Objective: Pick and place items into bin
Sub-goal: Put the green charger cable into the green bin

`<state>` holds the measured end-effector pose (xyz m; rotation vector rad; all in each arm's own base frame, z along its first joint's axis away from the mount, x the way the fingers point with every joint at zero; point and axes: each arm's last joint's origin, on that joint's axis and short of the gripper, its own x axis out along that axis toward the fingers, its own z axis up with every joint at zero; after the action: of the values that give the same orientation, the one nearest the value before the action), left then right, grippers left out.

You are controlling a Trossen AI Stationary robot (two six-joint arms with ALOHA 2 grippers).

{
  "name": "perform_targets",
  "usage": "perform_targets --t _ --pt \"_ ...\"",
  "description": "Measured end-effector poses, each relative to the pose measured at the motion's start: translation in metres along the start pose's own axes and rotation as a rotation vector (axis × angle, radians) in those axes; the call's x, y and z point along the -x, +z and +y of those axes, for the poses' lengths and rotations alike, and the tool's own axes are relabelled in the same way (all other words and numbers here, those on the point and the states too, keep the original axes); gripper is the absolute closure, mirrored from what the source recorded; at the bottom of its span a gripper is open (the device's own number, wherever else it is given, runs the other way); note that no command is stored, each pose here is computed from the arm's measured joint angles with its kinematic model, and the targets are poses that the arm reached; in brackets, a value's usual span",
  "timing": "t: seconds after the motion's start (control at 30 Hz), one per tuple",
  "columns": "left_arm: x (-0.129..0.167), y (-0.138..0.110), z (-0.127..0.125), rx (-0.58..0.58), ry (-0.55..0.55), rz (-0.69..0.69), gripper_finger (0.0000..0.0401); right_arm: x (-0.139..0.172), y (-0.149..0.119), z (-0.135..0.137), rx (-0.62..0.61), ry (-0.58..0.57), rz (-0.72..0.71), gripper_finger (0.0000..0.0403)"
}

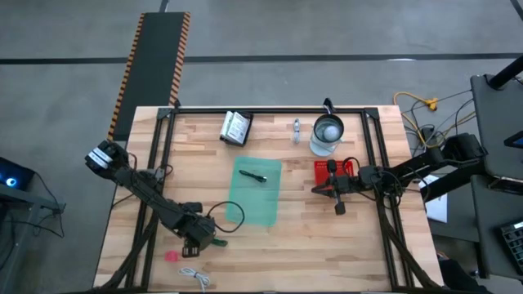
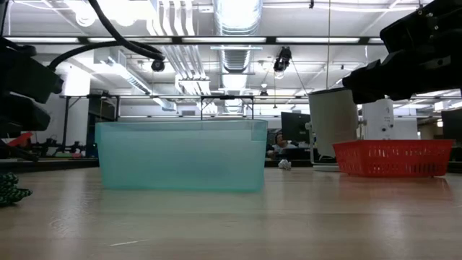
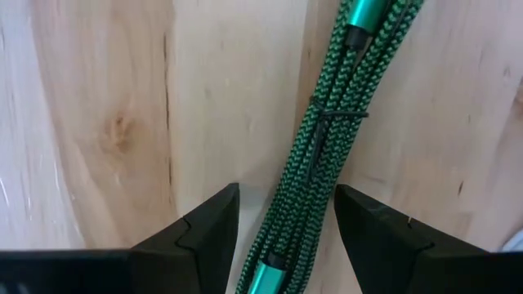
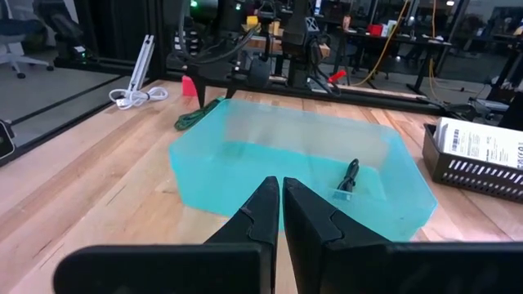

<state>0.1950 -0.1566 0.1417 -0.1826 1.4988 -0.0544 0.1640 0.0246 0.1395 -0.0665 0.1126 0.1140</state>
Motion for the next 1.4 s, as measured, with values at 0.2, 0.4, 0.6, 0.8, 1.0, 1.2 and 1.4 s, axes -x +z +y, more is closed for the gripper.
perform_targets --t 0.2,0.4,0.6,0.8,1.0,1.2,1.4 --pt "-0.0006 -0.0003 0.0005 -0.082 0.005 0.002 0.0214 0.0 0.0 0.0 -0.001 0.0 0.0 0.0394" --pt "-0.0011 -0.0001 0.0014 -0.117 0.028 -0.014 0.0251 0.0 0.0 0.0 -0.003 0.0 0.0 0.0394" --pt "-0.0014 0.0005 0.0007 -0.171 0.021 -0.019 0.0316 0.0 0.0 0.0 -0.003 0.0 0.0 0.0394" --pt "-0.0013 0.0002 0.0003 -0.194 0.01 -0.01 0.0373 0.0 0.0 0.0 -0.003 0.0 0.0 0.0394" --pt "-0.0001 0.0006 -0.0006 -0.222 0.001 -0.002 0.0388 0.0 0.0 0.0 -0.003 0.0 0.0 0.0394" --pt "0.0011 0.0015 -0.0016 -0.225 -0.002 -0.003 0.0386 0.0 -0.0001 0.0 -0.003 0.0 0.001 0.0394" --pt "0.0046 0.0043 -0.0048 -0.285 -0.009 -0.01 0.0385 0.0 -0.0001 0.0 -0.003 0.0 0.002 0.0394"
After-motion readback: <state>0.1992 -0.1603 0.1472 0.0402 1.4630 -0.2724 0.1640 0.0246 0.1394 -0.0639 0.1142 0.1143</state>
